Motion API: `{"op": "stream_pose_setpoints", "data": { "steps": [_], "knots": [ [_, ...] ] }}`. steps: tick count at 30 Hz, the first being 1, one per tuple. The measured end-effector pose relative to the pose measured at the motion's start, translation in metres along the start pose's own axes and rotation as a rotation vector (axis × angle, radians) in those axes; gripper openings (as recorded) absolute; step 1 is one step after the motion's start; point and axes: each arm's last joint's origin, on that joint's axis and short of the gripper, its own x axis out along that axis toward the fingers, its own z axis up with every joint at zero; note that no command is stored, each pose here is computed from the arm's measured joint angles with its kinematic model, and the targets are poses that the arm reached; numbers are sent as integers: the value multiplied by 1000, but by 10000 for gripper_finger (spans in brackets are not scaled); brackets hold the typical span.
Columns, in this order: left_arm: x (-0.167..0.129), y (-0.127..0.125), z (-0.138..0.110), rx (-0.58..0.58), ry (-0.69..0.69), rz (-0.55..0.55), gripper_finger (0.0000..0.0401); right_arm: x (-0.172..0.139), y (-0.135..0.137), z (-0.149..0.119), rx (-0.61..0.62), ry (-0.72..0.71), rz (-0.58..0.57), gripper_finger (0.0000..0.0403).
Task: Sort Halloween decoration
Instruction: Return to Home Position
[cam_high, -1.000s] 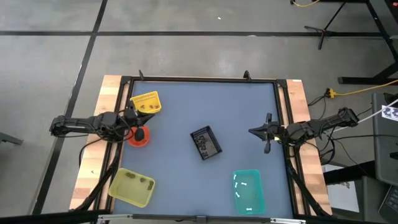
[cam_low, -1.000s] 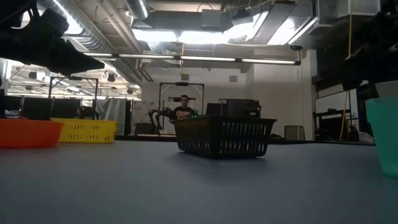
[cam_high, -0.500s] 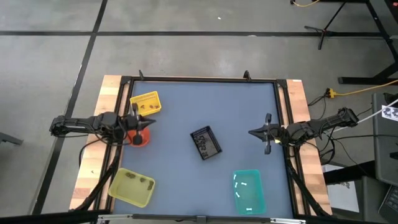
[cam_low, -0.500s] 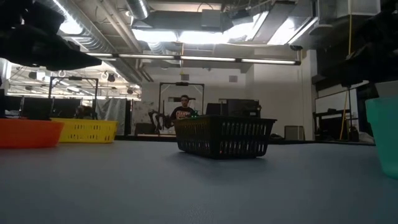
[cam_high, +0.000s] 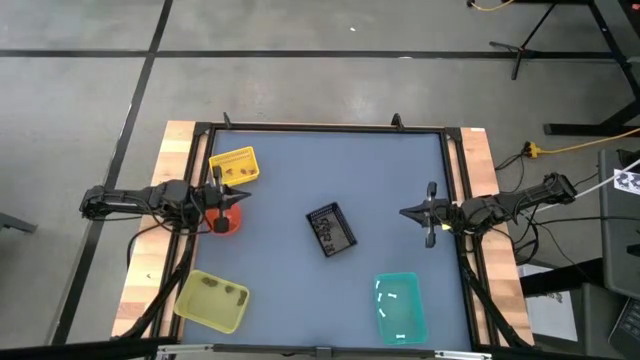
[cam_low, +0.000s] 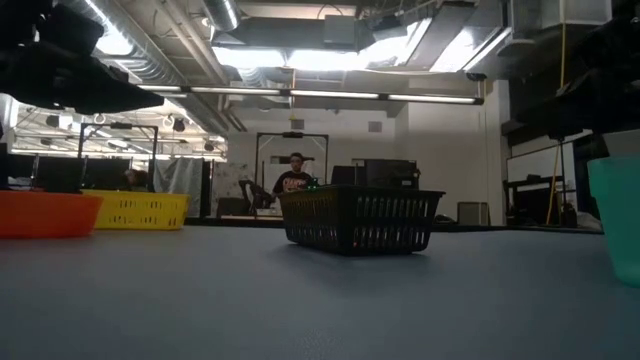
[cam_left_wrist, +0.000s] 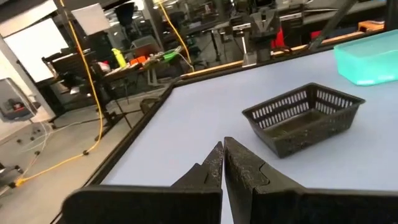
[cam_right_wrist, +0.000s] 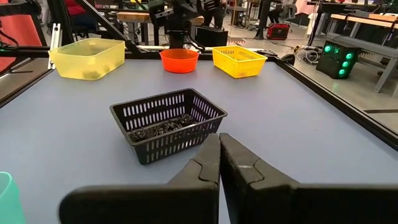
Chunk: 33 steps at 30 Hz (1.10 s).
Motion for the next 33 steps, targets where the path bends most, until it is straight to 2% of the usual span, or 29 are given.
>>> {"op": "stream_pose_setpoints", "data": {
  "steps": [16, 22, 33],
  "knots": [
    [0, 0, 0, -2, 1, 7, 0, 0, 0, 0, 1, -1, 1, 5],
    [0, 0, 0, -2, 0, 7, 0, -3, -4, 3, 24, -43, -14, 5],
    [0, 0, 0, -3, 0, 7, 0, -3, -21, 6, 65, -83, -180, 5]
  ]
}}
